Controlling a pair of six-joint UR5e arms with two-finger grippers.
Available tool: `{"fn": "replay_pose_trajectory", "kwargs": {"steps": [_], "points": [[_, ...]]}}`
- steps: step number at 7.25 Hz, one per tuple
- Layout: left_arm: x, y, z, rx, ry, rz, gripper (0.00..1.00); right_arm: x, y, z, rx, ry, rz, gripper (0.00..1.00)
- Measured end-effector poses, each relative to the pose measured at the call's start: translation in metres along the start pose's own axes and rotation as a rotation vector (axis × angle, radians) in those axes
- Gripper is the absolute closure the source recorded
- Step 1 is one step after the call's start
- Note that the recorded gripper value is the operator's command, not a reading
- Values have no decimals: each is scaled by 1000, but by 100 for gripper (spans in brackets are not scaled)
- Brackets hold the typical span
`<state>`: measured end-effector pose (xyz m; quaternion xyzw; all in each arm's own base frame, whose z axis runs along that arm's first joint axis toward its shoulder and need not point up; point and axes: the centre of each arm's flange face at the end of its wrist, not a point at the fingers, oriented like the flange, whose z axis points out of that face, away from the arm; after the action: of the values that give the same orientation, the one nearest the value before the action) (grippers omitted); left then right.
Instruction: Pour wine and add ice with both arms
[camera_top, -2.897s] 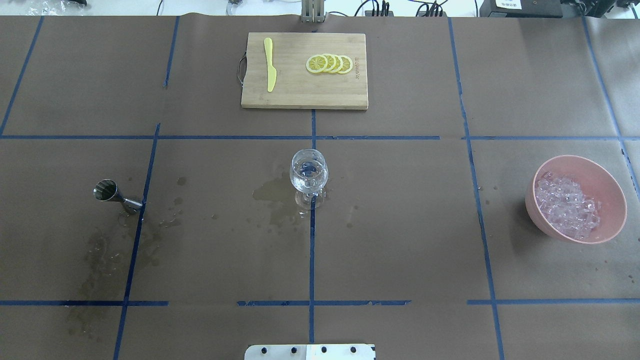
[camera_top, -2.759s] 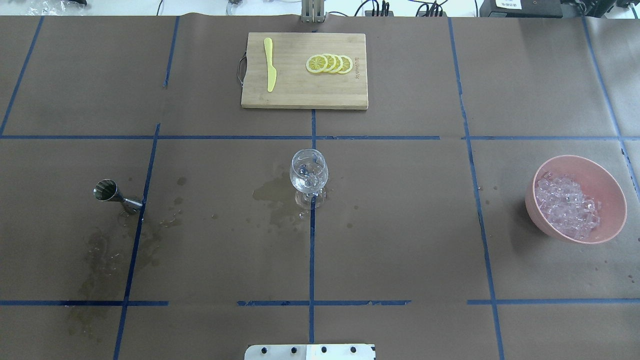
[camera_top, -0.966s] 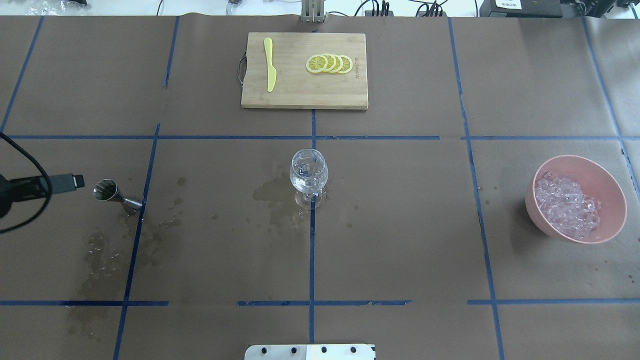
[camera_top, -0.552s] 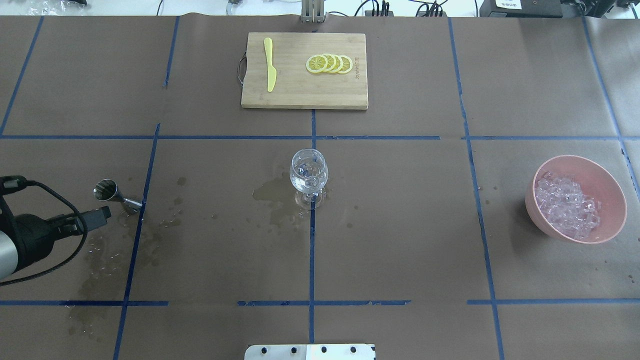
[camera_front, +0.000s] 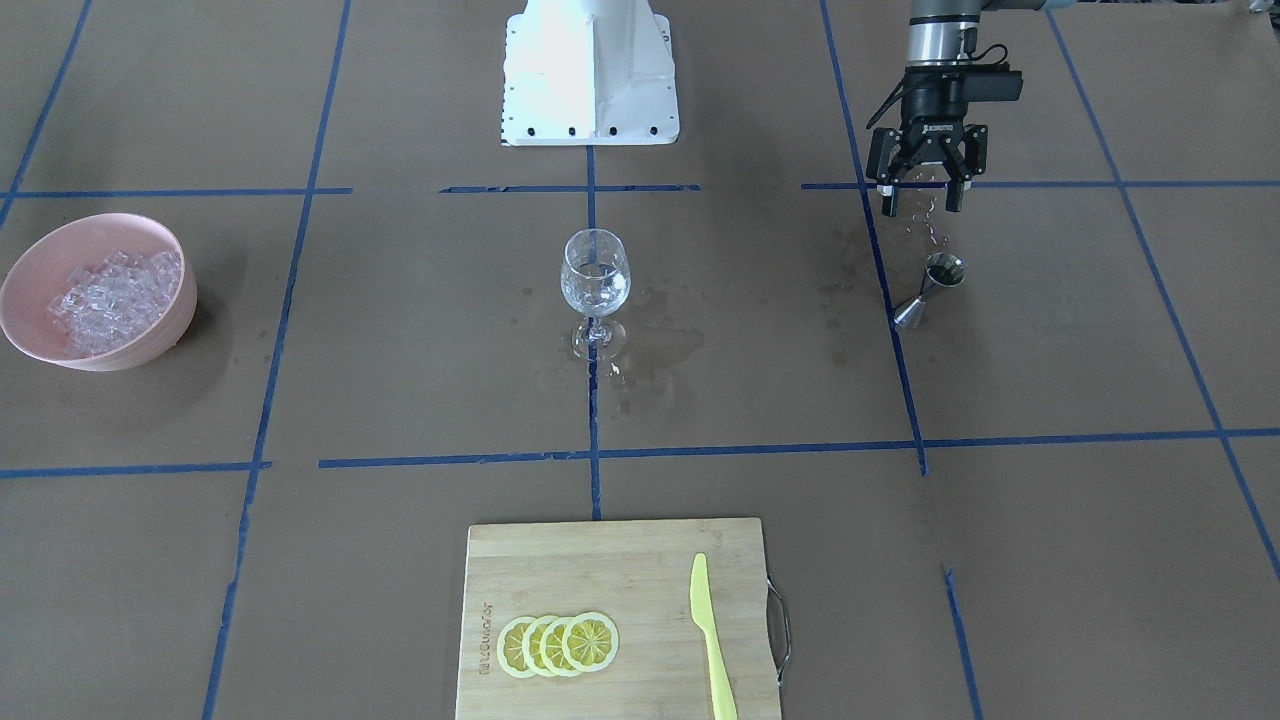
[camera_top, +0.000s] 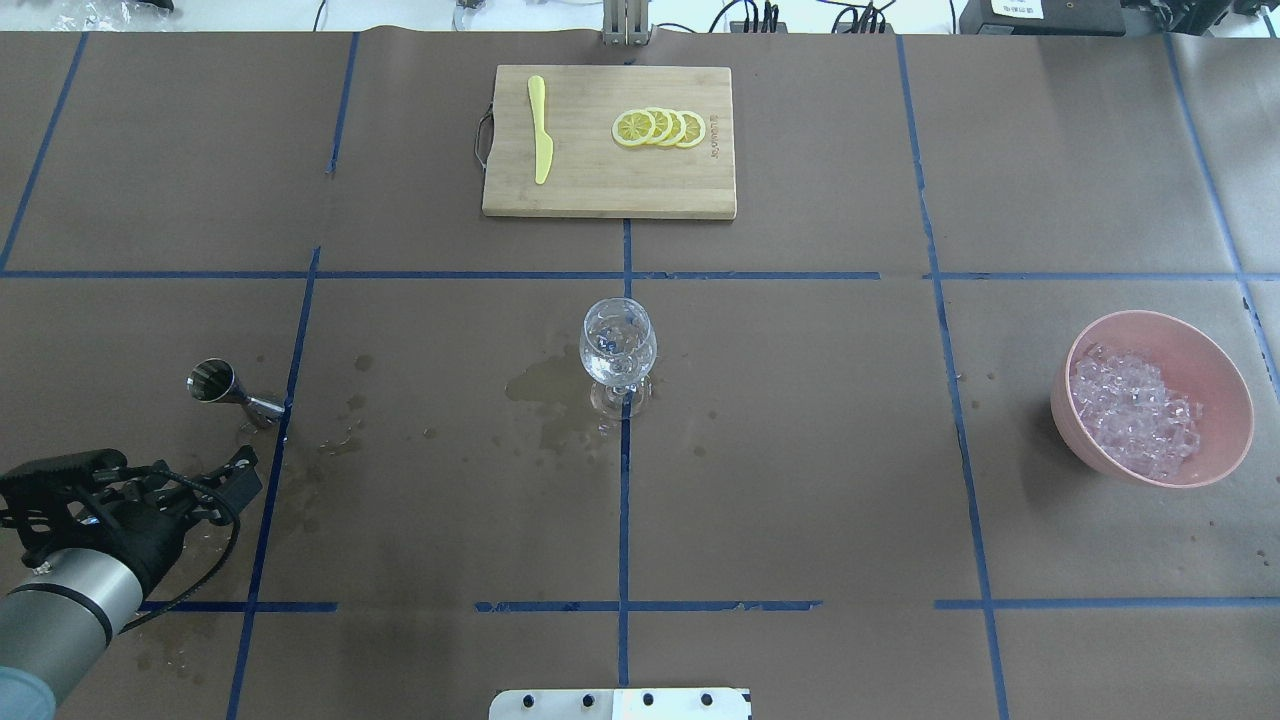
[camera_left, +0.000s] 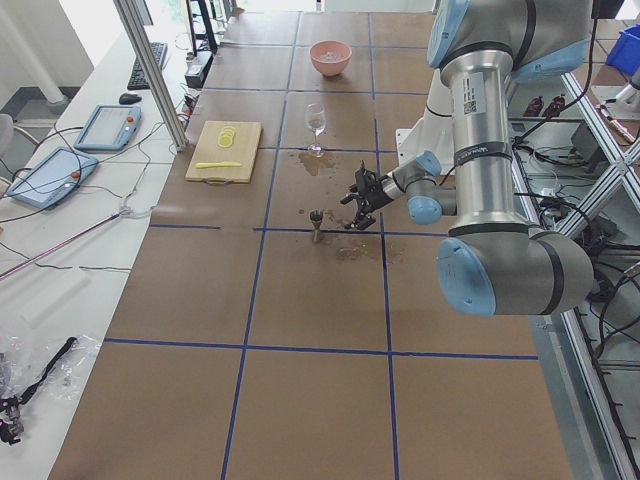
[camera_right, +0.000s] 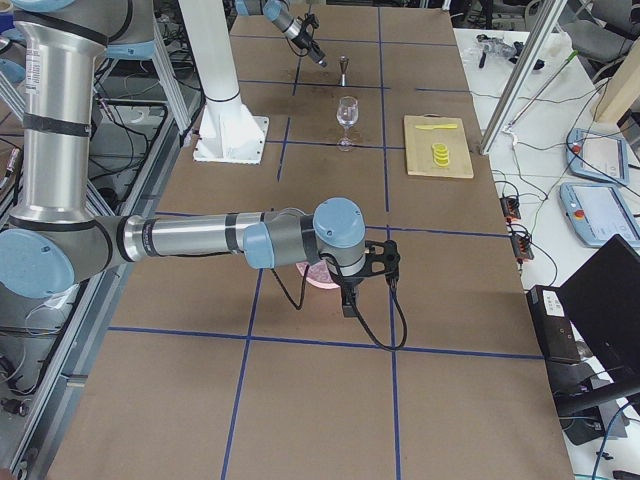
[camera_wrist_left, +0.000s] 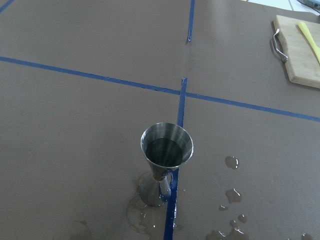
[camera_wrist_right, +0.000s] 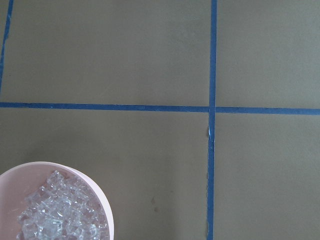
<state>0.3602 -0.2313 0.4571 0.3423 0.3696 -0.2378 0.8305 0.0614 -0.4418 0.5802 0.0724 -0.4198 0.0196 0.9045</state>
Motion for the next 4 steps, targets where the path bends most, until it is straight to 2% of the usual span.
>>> {"fn": "replay_pose_trajectory", "kwargs": {"steps": [2, 4], "points": [[0, 19, 28, 141, -5, 4, 7, -6, -3, -2, 5, -3, 12, 0], [1, 33, 49, 255, -3, 15, 7, -10, -4, -6, 11, -5, 19, 0]]}}
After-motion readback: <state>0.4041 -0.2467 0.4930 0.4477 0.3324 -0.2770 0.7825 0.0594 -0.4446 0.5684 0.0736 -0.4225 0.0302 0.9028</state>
